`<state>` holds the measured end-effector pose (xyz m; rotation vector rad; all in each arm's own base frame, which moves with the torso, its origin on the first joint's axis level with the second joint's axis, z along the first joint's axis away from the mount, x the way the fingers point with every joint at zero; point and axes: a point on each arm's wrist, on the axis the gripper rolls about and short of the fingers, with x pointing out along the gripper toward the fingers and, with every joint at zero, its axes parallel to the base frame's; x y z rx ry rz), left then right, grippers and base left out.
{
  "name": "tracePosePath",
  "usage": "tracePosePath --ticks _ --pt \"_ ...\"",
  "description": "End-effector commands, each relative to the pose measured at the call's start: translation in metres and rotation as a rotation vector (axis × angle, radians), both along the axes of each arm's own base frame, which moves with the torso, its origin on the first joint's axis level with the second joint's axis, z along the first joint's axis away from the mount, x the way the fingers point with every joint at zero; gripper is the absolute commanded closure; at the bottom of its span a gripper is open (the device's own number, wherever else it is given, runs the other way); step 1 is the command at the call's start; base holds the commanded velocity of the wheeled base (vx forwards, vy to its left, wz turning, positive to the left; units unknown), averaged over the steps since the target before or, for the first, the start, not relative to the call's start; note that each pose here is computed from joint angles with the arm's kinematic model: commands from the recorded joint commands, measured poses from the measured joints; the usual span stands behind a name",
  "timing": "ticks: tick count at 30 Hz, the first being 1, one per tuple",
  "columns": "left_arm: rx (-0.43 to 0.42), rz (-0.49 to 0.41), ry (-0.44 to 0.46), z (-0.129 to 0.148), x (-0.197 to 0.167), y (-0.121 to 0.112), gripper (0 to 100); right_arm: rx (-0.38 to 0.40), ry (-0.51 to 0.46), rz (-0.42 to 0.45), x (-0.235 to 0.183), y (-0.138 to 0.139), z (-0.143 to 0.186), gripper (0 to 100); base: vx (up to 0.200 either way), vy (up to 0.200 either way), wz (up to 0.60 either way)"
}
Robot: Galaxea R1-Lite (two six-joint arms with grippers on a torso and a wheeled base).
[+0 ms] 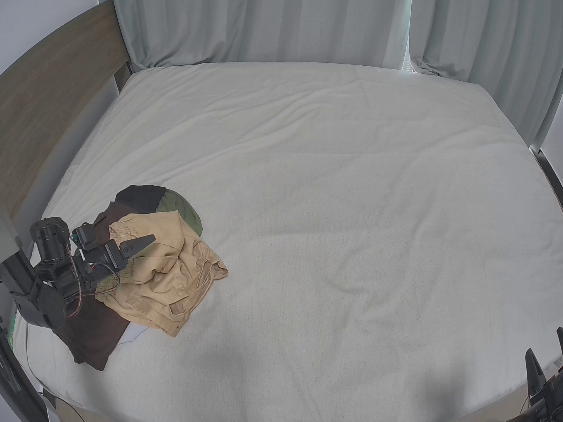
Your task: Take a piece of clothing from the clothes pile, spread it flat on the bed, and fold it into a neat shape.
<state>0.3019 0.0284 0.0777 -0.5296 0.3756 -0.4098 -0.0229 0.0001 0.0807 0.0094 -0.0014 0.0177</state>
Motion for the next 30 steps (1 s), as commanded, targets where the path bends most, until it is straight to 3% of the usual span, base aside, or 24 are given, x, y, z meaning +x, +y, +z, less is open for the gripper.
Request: tracePosePath --ticks 1,21,22,30 --pt "-0.012 -0.016 -0.015 0.002 0.002 -0.006 0 0.000 0.001 0.001 0.000 0.000 -0.005 0 0.000 0.000 0.00" --pt "-0.019 -0.034 -0.009 -0.023 0.010 -0.012 0 0.000 0.001 0.001 0.000 0.000 -0.005 0 0.000 0.000 0.00" --pt "-0.018 -0.036 -0.010 -0.023 0.010 -0.013 100 0.000 0.001 0.001 0.000 0.000 -0.005 0 0.000 0.000 0.00" --pt "-0.017 -0.039 -0.005 -0.023 0.006 -0.013 100 0.000 0.001 0.001 0.000 0.000 -0.005 0 0.000 0.000 0.00"
